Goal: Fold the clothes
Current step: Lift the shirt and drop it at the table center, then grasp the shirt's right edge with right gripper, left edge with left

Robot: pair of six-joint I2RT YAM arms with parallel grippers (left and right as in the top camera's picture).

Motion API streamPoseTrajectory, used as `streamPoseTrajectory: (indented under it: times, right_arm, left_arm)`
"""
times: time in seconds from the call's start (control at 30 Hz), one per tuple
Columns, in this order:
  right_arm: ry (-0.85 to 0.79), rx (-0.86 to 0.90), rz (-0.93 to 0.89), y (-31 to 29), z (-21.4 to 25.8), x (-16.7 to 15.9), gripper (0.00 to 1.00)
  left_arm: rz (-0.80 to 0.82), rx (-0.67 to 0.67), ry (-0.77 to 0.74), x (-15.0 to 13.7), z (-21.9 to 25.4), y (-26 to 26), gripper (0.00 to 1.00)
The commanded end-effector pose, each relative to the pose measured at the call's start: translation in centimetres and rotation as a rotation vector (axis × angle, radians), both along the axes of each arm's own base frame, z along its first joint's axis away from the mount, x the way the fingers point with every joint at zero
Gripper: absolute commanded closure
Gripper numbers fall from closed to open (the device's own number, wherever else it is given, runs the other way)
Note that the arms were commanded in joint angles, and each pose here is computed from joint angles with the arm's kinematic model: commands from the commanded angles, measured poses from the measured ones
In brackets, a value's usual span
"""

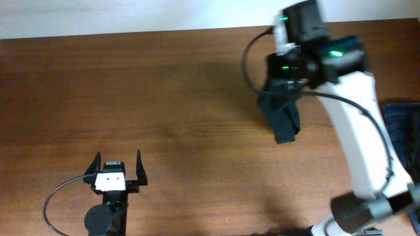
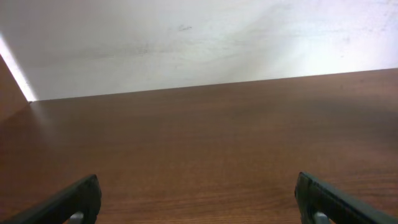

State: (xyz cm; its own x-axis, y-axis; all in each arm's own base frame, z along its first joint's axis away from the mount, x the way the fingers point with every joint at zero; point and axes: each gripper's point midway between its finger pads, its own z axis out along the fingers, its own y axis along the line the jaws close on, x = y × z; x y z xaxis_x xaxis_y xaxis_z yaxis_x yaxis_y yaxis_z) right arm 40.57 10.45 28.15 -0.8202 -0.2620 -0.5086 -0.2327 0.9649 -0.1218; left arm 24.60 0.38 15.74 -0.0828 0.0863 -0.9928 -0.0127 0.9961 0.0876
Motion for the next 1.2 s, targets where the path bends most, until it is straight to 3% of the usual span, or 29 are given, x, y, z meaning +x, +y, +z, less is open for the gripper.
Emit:
streamPoseTrajectory:
  times: [0.0, 0.03, 0.07, 0.13, 0.2, 0.27, 0.37, 0.47, 0.63, 0.87, 0.97, 1.03, 1.1, 1.17]
  right_arm:
    - [0.106, 0.062, 0.121, 6.0, -4.3, 0.6, 0.96]
    - [0.130, 0.083, 0.159, 7.8, -5.4, 0.6, 0.96]
    - [0.153, 0.102, 0.195, 9.4, -6.4, 0.5, 0.89]
    - [0.184, 0.119, 0.255, 12.3, -8.2, 0.2, 0.63]
    - [0.188, 0.110, 0.300, 14.5, -9.3, 0.0, 0.53]
    - [0.166, 0.104, 0.350, 15.9, -9.1, -0.3, 0.33]
    - [0.111, 0.115, 0.386, 16.7, -7.2, -0.4, 0.19]
    - [0.077, 0.120, 0.359, 15.4, -4.9, -0.3, 0.17]
    - [0.078, 0.141, 0.121, 8.7, -2.0, -0.1, 0.12]
    - [0.162, 0.157, -0.142, -0.1, -2.1, -0.4, 0.10]
    - [0.218, 0.151, -0.215, -2.8, -3.0, -0.9, 0.10]
    - [0.263, 0.168, -0.242, -3.8, -3.8, -1.4, 0.11]
    - [0.305, 0.193, -0.257, -4.3, -4.5, -2.0, 0.18]
    - [0.337, 0.196, -0.276, -4.9, -5.3, -2.4, 0.27]
  left_arm:
    - [0.005, 0.013, -0.001, 0.0, -0.1, 0.1, 0.01]
    - [0.005, 0.013, -0.001, 0.0, -0.1, 0.1, 0.01]
    - [0.005, 0.013, -0.001, 0.0, -0.1, 0.1, 0.01]
    - [0.005, 0.013, -0.001, 0.0, -0.1, 0.1, 0.01]
    - [0.005, 0.013, -0.001, 0.0, -0.1, 0.1, 0.01]
    - [0.005, 0.013, -0.001, 0.0, -0.1, 0.1, 0.01]
    - [0.005, 0.013, -0.001, 0.0, -0.1, 0.1, 0.01]
    - [0.005, 0.013, -0.001, 0.0, -0.1, 0.1, 0.01]
    - [0.005, 0.013, -0.001, 0.0, -0.1, 0.1, 0.01]
    - [-0.007, 0.012, -0.002, 0.0, -0.1, -0.1, 0.01]
    - [-0.110, 0.005, -0.026, 0.0, 0.5, -1.9, 0.01]
    - [-0.262, 0.002, -0.078, -0.4, 1.7, -4.5, 0.01]
    - [-0.449, 0.004, -0.127, -1.5, 2.9, -7.5, 0.01]
    - [-0.522, -0.042, -0.121, -2.1, 3.3, -8.6, 0.01]
